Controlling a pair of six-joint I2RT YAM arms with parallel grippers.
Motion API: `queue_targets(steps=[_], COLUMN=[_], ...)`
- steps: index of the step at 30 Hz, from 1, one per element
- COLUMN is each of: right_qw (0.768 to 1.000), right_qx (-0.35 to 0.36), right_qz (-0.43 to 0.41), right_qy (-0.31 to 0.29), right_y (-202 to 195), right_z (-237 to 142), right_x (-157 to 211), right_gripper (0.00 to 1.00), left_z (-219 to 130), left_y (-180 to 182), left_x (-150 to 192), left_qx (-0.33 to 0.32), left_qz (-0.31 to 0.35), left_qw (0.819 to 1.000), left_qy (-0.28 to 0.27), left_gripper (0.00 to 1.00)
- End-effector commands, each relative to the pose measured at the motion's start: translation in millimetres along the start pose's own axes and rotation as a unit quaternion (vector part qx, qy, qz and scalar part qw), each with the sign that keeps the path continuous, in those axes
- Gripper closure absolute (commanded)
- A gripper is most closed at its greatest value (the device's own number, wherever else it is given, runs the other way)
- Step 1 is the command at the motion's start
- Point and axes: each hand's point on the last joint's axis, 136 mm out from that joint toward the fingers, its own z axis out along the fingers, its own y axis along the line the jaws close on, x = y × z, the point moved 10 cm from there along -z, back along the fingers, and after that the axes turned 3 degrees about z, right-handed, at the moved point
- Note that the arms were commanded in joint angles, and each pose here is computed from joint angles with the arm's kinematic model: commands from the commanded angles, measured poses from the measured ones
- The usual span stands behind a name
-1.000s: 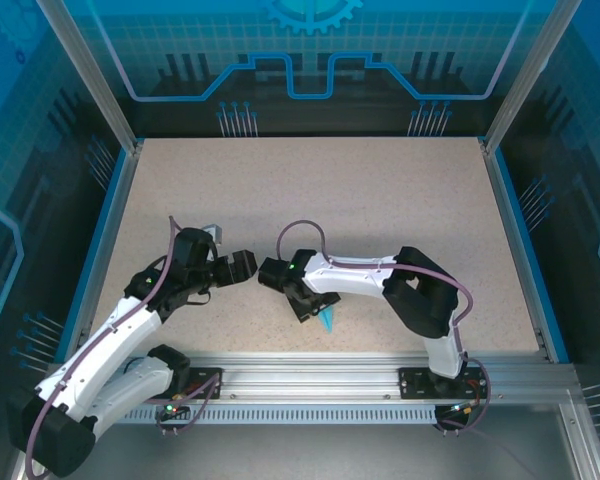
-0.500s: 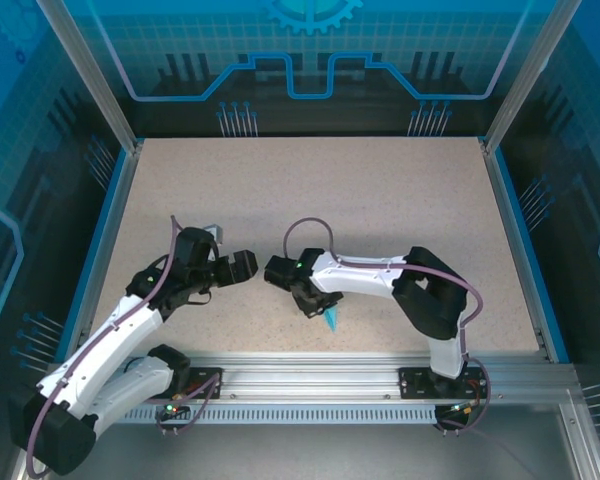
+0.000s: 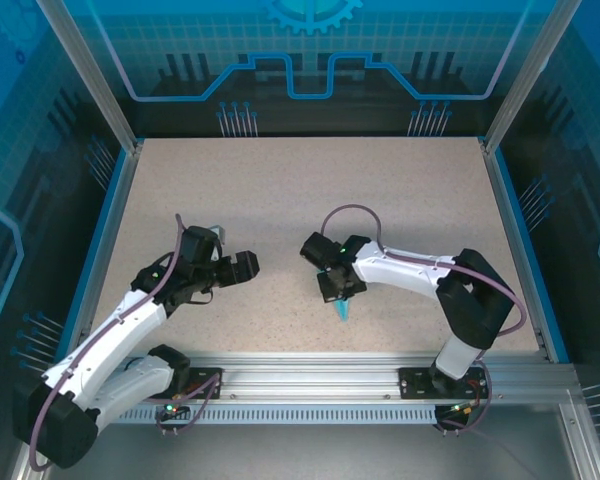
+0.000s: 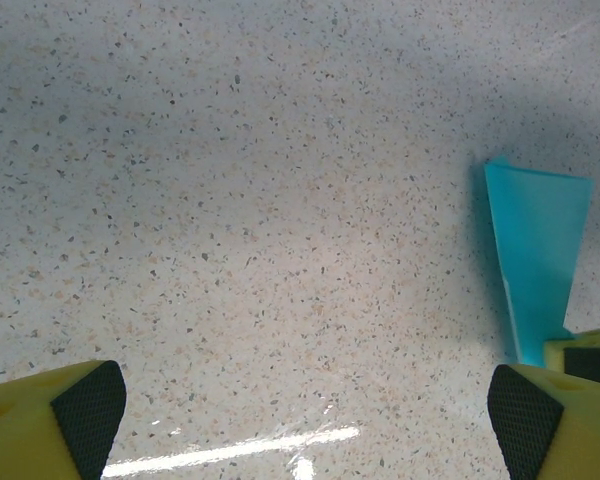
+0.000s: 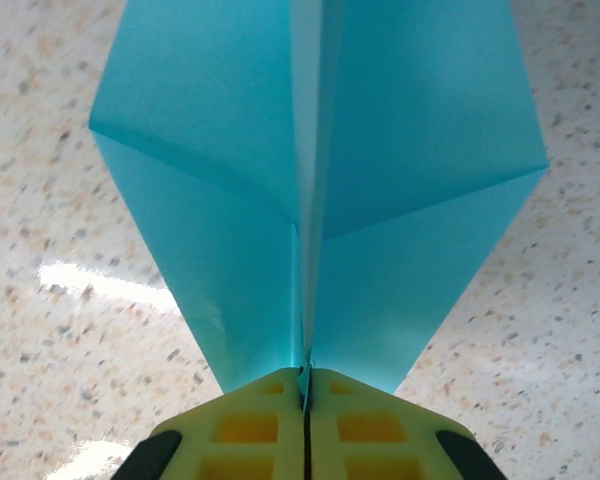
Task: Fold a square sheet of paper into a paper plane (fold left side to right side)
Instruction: Pick up the paper plane at the center of the table.
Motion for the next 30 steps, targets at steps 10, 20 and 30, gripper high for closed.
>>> queue_targets(steps=[10,20,30], right_qw=[0.999,0.999,0.999], right_qx=[-0.018,-0.007,-0.007], right_qz=[0.022,0.017,0.024], right_qy=[0.021,0.034,0.037], right_y=[-7.1,-3.9,-5.3], right_z=[18.7,32.3,34.9], right_x=[-6.3,-8.6,-16.7], right_gripper=[0.83,0.81,0.89], left_z=[0.8,1.0,-6.8], left_y=[-5.5,-5.2,-11.0], left_x=[-5.8,-5.5,-12.3], left_qx=[0.016,0.014,0.023], left_qz=[-0.007,-0.006,0.005], left_qw=[1.000,1.000,1.000], left_qy=[0.009,0.011,0.003], left_gripper=[0.02,0.02,0.01])
